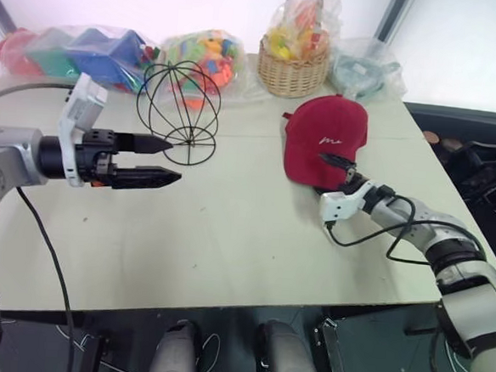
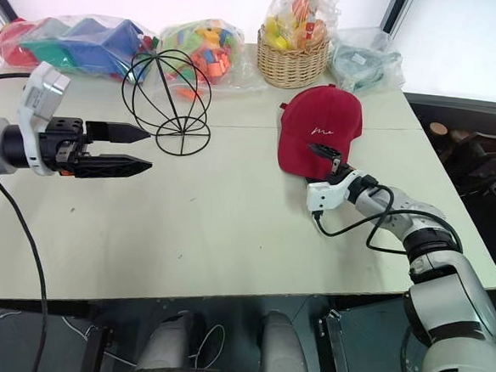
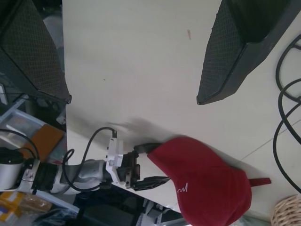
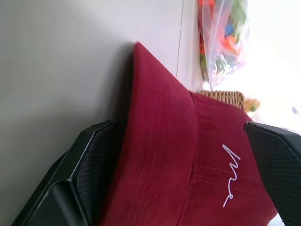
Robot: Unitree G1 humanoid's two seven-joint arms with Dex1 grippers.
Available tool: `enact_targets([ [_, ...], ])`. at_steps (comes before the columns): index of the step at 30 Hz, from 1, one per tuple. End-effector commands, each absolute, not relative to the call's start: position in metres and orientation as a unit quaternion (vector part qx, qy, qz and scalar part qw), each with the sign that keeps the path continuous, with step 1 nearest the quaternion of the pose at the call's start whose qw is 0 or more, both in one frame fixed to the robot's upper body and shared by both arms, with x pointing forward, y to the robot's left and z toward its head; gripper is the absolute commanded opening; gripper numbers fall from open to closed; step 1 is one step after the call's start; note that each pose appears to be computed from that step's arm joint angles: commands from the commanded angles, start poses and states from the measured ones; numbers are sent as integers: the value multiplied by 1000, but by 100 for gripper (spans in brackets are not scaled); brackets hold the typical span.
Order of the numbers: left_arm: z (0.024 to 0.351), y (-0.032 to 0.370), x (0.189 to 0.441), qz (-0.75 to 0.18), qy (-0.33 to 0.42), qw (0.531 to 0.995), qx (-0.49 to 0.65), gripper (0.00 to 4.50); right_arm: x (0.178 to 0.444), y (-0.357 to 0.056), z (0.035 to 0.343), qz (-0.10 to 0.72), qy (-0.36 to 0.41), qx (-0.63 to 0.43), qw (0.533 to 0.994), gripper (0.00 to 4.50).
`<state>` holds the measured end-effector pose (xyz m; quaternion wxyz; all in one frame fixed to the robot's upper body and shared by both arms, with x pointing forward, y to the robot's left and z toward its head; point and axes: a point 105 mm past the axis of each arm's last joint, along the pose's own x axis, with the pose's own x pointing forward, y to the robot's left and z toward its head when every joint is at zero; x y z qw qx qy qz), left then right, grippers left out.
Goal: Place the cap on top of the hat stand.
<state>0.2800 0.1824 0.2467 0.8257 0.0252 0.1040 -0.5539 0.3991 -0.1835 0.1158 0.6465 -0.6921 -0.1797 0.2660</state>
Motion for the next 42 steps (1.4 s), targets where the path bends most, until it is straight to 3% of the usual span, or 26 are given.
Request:
enact_targets([
  [1,258,183,273,-557,81,826,37,450,408,-191,115,243,-154,-705,648,420],
  [3,258,184,273,-555,80,827,37,450,408,-190,118,238,-163,-706,647,358],
  [10,255,189,271,-553,80,829,36,450,407,-180,130,220,-207,-704,643,3],
  [19,270,207,276,-514,62,854,49,450,407,-179,162,149,-259,-702,646,3],
  [26,299,236,274,-475,34,878,51,450,387,-179,282,11,-356,-687,633,3],
  [30,317,257,271,-459,18,887,55,450,363,-137,344,2,-431,-657,618,3],
  [36,330,279,277,-435,4,899,59,450,347,-66,367,53,-505,-593,625,3],
  [42,332,293,276,-417,4,907,56,450,343,-2,358,108,-541,-526,647,3],
])
